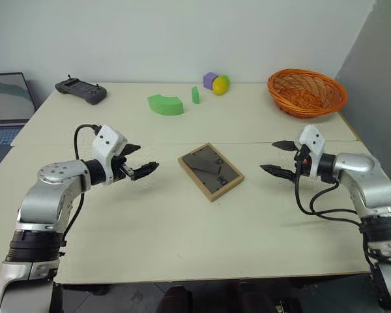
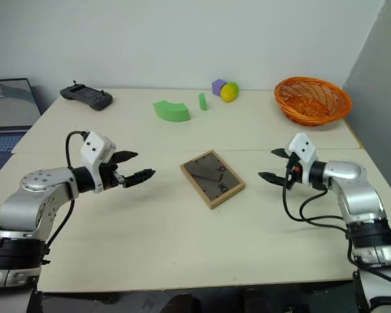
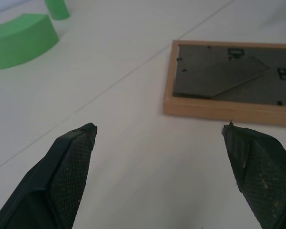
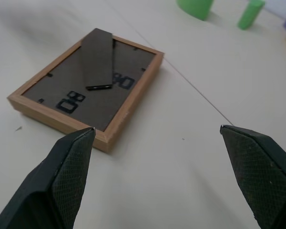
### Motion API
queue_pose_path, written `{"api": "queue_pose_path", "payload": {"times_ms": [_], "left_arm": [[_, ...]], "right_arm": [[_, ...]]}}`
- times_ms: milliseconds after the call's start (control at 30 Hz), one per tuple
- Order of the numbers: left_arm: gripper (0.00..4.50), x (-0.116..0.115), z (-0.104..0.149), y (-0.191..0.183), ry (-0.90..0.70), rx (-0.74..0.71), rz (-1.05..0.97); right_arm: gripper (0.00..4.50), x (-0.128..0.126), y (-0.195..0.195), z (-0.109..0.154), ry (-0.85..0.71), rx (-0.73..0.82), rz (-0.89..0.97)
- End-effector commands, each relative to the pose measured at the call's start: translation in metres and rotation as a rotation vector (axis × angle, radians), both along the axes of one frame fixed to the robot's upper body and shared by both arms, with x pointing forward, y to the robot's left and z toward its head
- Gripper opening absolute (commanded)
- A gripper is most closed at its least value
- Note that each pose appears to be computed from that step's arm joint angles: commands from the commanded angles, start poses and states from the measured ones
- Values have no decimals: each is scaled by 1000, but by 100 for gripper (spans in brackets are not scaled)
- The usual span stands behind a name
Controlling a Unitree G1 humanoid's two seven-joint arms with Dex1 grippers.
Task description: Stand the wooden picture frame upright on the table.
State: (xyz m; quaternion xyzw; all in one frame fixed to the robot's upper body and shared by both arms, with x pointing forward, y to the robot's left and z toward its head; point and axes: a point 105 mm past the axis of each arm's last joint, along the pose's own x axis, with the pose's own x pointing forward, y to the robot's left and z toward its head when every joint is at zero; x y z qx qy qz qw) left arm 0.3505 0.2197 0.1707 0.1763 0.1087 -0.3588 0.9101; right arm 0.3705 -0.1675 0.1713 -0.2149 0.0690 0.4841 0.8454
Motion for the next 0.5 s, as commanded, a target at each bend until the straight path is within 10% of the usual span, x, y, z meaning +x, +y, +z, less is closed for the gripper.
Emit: {"api": "queue_pose_path", "payload": {"times_ms": [33, 300, 500], "left_arm": [[450, 2, 7, -4, -42, 52, -51], [450, 9, 6, -8, -78, 22, -36], [358, 19, 12, -24, -150, -3, -83]], "right_arm": [[447, 14, -1, 12, -71, -20, 1], [447, 26, 1, 14, -61, 11, -4], [331, 32, 8, -6, -81, -56, 8]]}}
